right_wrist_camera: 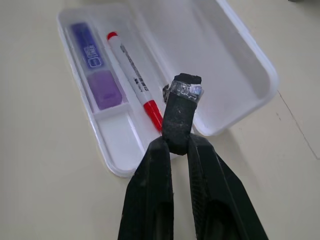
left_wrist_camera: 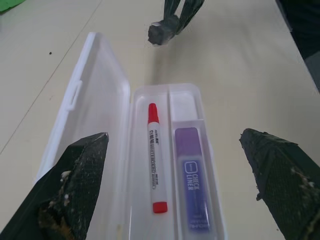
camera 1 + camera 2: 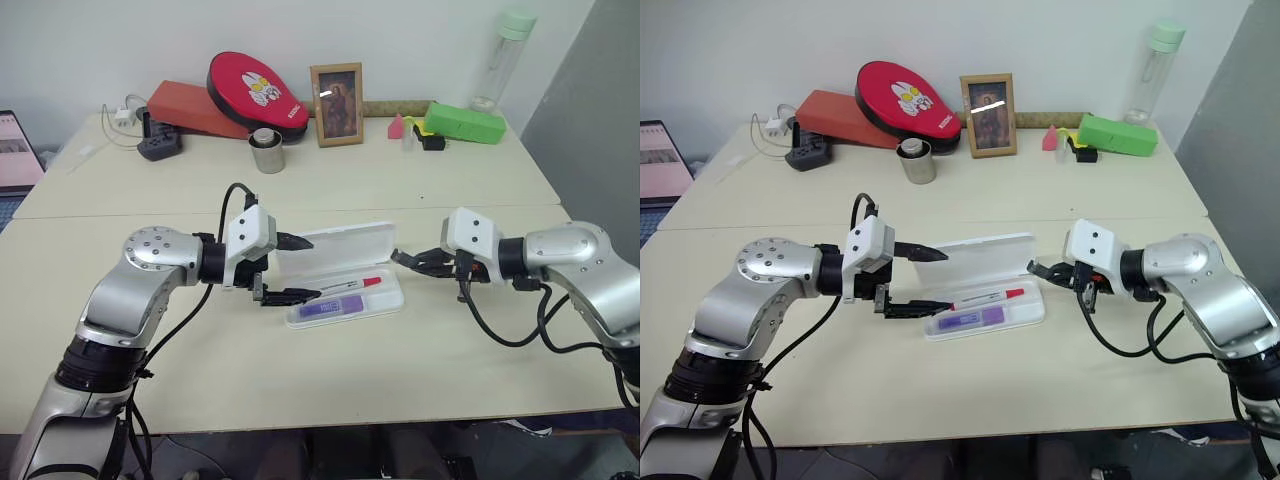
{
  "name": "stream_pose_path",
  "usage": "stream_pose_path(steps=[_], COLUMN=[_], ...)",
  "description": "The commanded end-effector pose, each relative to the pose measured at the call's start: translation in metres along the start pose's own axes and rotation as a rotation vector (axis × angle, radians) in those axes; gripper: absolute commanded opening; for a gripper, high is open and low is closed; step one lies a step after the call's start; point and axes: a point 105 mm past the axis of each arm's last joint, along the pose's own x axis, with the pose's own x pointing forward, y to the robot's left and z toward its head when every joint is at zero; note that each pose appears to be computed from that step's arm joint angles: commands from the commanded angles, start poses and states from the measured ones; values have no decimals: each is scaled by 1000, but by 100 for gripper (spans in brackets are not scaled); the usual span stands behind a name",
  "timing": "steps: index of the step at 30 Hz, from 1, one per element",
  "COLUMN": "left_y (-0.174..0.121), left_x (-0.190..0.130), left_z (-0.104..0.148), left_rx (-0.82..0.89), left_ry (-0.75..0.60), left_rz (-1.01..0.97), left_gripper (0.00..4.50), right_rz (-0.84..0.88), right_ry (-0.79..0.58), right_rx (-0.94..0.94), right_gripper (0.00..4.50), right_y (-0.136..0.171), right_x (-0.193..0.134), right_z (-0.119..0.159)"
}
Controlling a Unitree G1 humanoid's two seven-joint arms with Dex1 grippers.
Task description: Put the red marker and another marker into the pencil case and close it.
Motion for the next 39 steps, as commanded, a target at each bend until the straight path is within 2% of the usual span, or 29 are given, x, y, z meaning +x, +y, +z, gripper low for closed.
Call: stream_pose_path(steps=[1, 10, 22, 24, 26, 31, 32, 35, 36, 37, 38, 39], left_y=[-5, -12, -13, -13, -12, -11, -11, -11, -11, -10, -9, -8], left_x=[-9, -16, -16, -15, -15, -15, -15, -15, -16, -17, -17, -19], left_z=[12, 14, 17, 17, 16, 15, 16, 16, 16, 16, 16, 17], left_rx=[34, 24, 21, 20, 16, 13, 14, 13, 12, 9, 6, -1], left_ry=[-15, 1, 5, 3, 5, 8, 7, 7, 6, 3, 0, -8], left_rz=[-3, 21, 41, 43, 50, 57, 57, 62, 67, 80, 89, 101], left_gripper=[450, 450, 450, 450, 450, 450, 450, 450, 450, 450, 450, 450], right_rz=[89, 237, 254, 254, 255, 263, 263, 247, 231, 209, 194, 169], right_ry=[46, 103, 104, 101, 97, 86, 85, 61, 41, 11, -9, -41], right_rx=[-95, -169, -216, -219, -219, -228, -231, -241, -234, -217, -204, -182], right_gripper=[11, 11, 11, 81, 102, 220, 233, 305, 340, 353, 393, 409], right_y=[0, 2, -1, -2, -3, -1, -1, -3, -4, -6, -7, -10], right_x=[11, 30, 39, 39, 38, 36, 36, 30, 26, 20, 16, 10], right_z=[-3, -13, -9, -8, -7, -3, -3, 4, 8, 13, 17, 21])
